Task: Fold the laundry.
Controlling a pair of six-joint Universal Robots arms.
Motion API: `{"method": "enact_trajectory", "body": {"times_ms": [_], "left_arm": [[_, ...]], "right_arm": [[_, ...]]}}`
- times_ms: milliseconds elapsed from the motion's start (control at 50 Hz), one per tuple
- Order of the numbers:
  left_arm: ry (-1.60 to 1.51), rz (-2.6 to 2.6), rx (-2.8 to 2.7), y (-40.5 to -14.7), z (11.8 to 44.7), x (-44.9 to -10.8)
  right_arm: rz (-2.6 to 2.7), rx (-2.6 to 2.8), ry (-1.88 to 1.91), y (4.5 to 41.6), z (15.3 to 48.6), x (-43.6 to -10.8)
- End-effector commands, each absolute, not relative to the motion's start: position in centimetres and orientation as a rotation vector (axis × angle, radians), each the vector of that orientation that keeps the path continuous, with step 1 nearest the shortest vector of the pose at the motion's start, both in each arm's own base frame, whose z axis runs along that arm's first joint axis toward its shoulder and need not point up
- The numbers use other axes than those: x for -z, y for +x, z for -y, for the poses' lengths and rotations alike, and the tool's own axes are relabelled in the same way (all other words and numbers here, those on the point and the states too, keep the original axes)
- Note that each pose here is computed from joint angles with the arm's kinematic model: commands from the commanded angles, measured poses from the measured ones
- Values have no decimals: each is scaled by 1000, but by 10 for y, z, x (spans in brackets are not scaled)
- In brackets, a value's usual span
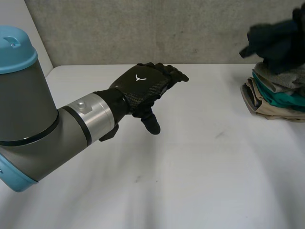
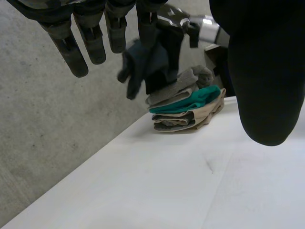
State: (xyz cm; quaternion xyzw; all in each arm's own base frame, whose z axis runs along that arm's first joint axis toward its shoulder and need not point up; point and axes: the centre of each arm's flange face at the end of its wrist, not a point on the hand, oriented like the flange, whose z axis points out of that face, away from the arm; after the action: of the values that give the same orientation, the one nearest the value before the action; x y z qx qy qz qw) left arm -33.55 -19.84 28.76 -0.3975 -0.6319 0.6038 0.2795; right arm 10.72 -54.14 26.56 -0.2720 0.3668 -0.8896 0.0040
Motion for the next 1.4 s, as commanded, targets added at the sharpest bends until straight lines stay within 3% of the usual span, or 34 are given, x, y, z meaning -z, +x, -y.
{"method": "enact_trajectory", "body": {"times_ms": [20, 240, 420, 520, 740, 880, 1120, 1260, 1400], "left_arm": [[-1070, 1711, -1599, -335, 197, -281], [-1071, 1705, -1603, -336, 197, -280], [-1071, 1708, -1599, -336, 197, -279], [-1071, 1704, -1604, -336, 197, -280], [-1069, 1706, -1602, -336, 197, -280], [-1068, 1699, -1609, -336, 196, -282], [-1068, 1698, -1611, -336, 196, -283], [-1066, 1685, -1624, -335, 195, -288], [-1056, 1659, -1659, -332, 194, -299]], "right_arm": [[-1413, 2674, -826, 42, 555, -174], [-1501, 2545, -887, 22, 539, -151], [-1548, 2543, -897, -1, 521, -173], [-1544, 2540, -914, -2, 514, -187], [-1621, 2412, -894, 1, 512, -159], [-1658, 2400, -858, 0, 510, -165], [-1921, 2386, -815, -39, 476, -219], [-2139, 2540, -1095, -76, 462, -232], [-2547, 2975, -1214, -116, 467, -289]]}}
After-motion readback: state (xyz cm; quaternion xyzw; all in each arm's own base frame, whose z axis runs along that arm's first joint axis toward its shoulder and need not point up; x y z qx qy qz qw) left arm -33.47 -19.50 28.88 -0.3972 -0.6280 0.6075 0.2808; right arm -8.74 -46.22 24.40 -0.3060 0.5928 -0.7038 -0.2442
